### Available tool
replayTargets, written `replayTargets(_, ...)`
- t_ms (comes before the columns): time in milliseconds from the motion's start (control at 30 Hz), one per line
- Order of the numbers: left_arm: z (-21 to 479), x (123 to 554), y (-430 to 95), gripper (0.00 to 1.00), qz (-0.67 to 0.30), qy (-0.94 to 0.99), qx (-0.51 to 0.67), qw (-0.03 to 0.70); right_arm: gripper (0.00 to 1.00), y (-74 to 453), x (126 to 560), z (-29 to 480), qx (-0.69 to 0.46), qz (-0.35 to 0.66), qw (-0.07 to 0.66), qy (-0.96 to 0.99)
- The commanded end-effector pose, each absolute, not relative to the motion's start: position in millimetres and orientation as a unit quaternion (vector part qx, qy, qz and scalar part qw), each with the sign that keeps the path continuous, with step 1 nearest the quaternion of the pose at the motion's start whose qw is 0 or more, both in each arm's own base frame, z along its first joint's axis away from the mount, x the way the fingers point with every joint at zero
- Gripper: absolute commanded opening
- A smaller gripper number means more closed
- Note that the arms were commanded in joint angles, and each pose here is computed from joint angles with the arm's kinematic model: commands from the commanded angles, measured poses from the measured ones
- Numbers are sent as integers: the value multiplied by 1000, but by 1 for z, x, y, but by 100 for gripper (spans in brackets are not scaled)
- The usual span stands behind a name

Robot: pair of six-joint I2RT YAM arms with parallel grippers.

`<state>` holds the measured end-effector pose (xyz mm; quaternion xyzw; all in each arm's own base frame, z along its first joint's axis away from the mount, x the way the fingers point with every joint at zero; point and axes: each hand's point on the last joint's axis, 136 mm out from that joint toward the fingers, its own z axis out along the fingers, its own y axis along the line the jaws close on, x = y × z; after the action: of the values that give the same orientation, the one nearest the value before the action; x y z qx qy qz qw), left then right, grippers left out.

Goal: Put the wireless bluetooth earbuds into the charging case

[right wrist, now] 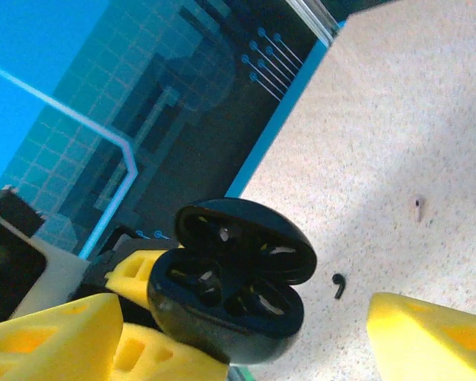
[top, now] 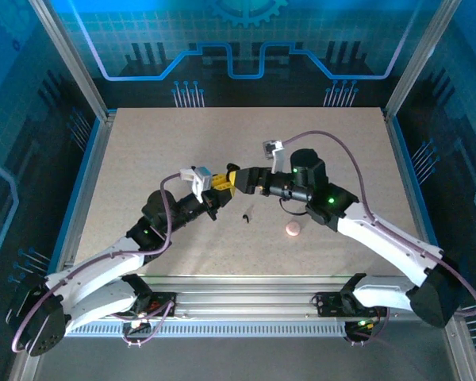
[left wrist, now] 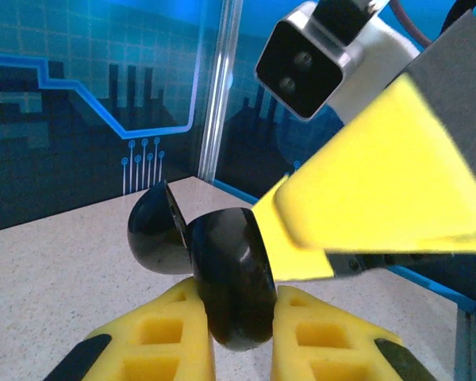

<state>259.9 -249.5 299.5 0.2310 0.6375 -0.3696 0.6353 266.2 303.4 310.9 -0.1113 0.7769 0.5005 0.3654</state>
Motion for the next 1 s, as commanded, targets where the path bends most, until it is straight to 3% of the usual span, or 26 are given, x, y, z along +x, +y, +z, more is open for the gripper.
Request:
replayTargets(0, 323, 245, -252, 0, -397, 597, 249, 651, 80, 286, 255, 334, -185, 489, 418, 743)
replayTargets(233, 325, 218, -267, 0, -431, 557, 331, 628, 69, 260, 221, 345, -386, 405, 490, 668)
replayTargets(433, 325, 193, -276, 0, -439, 524, 407, 605, 68, 247, 201, 337, -522, 363, 454, 624)
replayTargets(633, 326, 177, -280, 0, -438, 508, 459, 582, 71, 245, 196, 336, -585, 359, 429, 587)
replayTargets(967, 325, 167, -283, 0, -437, 493, 495, 567, 59, 258, 180, 338, -640, 416, 393, 512)
